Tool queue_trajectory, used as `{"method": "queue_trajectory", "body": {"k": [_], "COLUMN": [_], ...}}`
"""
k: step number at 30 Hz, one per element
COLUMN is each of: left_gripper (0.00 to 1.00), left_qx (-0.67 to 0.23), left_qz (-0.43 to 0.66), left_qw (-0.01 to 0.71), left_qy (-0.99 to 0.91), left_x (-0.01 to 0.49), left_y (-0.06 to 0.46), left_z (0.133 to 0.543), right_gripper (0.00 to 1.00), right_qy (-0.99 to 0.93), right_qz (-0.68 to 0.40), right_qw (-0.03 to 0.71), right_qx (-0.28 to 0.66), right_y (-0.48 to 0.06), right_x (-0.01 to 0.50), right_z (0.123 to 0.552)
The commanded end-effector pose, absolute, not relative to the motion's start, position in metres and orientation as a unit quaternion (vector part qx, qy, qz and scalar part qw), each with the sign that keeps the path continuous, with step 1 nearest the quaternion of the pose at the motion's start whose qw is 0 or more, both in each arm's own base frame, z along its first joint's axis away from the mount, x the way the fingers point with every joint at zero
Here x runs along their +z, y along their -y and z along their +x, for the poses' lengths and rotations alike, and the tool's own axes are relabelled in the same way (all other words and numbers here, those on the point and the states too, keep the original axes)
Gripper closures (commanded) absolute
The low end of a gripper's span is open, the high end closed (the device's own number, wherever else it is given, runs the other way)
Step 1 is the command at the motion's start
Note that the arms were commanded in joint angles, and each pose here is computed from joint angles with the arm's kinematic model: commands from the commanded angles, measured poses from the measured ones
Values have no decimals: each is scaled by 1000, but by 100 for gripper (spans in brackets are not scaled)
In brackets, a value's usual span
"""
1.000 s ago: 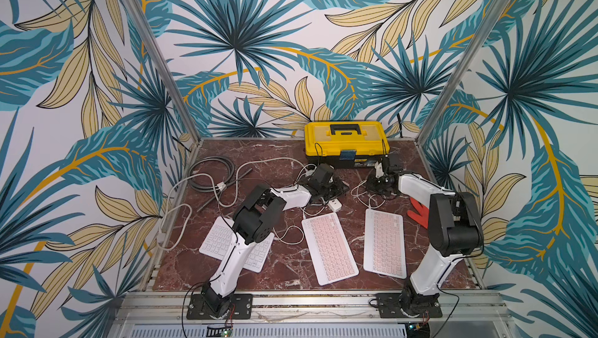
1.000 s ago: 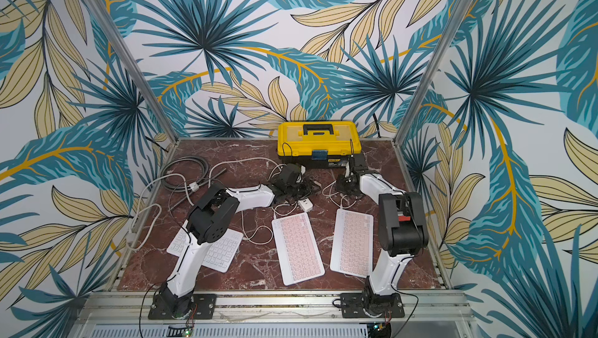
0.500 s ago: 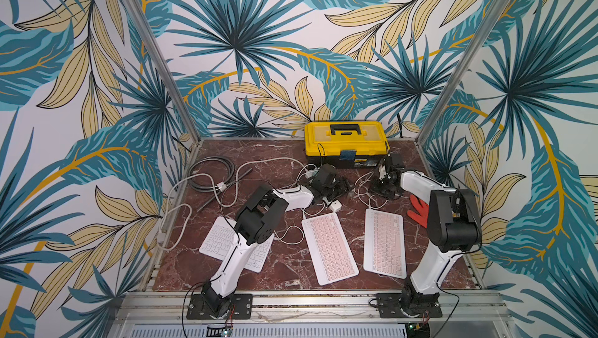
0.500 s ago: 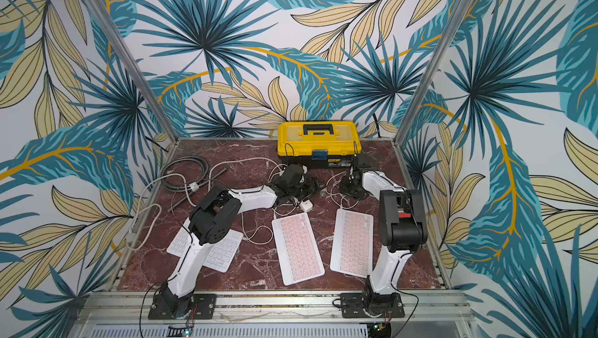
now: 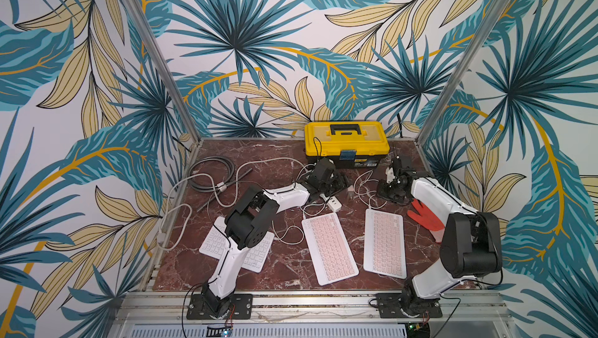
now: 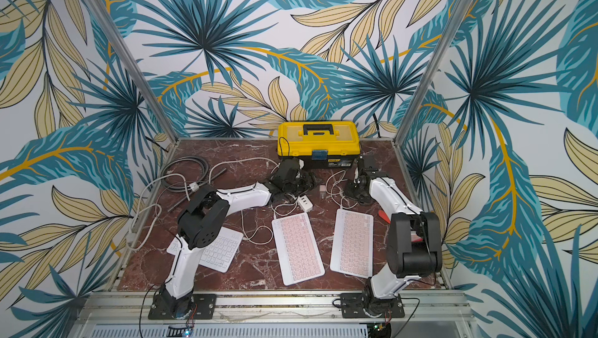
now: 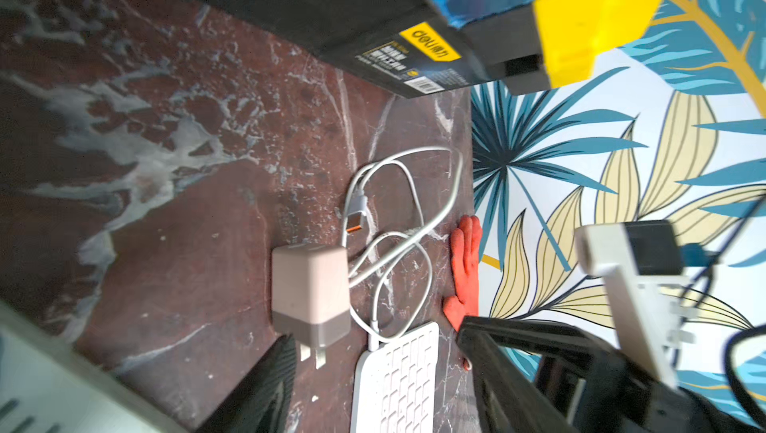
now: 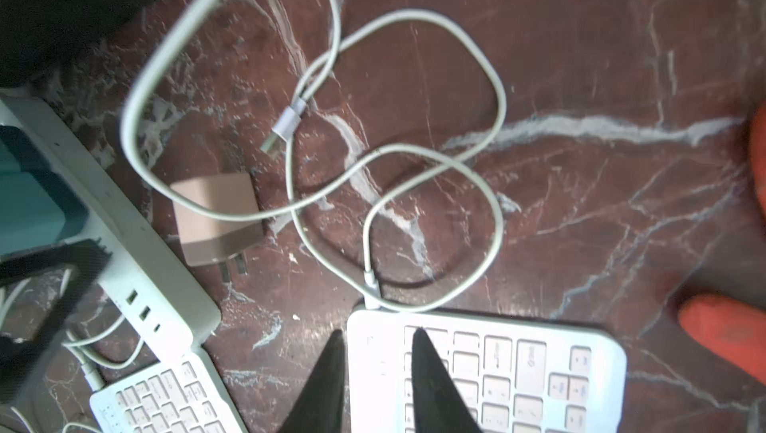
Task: Unplug the wireless keyboard
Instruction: Place the plug at the center of the board.
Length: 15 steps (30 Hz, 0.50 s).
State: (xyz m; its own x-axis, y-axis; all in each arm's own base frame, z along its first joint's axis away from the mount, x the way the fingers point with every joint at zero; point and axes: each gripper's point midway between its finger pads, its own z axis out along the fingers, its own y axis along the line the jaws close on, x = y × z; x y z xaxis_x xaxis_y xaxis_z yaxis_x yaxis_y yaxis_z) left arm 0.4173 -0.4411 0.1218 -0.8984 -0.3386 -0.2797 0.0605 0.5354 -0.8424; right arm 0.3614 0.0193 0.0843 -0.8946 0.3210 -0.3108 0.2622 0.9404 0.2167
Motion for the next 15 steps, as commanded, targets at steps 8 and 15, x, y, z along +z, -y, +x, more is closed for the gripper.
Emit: {"method": "queue_trajectory", "body": {"k": [8,15], "left_gripper": [40,42], "left_qx": [-467,-473], "left_qz": [5,52], "left_qw": [205,191], "left_qy": [-860,-858], "left_x": [123,120], "left_y": [442,449], "left_z": [370,348], "right_gripper": [81,83], "right_qy": [-979,-981], "right_qz": [162,157], "right_qw": [111,99], "right_qx": [64,54], "right_y": [-15,-12], "right_x": [46,28], "right_z": [329,348]}}
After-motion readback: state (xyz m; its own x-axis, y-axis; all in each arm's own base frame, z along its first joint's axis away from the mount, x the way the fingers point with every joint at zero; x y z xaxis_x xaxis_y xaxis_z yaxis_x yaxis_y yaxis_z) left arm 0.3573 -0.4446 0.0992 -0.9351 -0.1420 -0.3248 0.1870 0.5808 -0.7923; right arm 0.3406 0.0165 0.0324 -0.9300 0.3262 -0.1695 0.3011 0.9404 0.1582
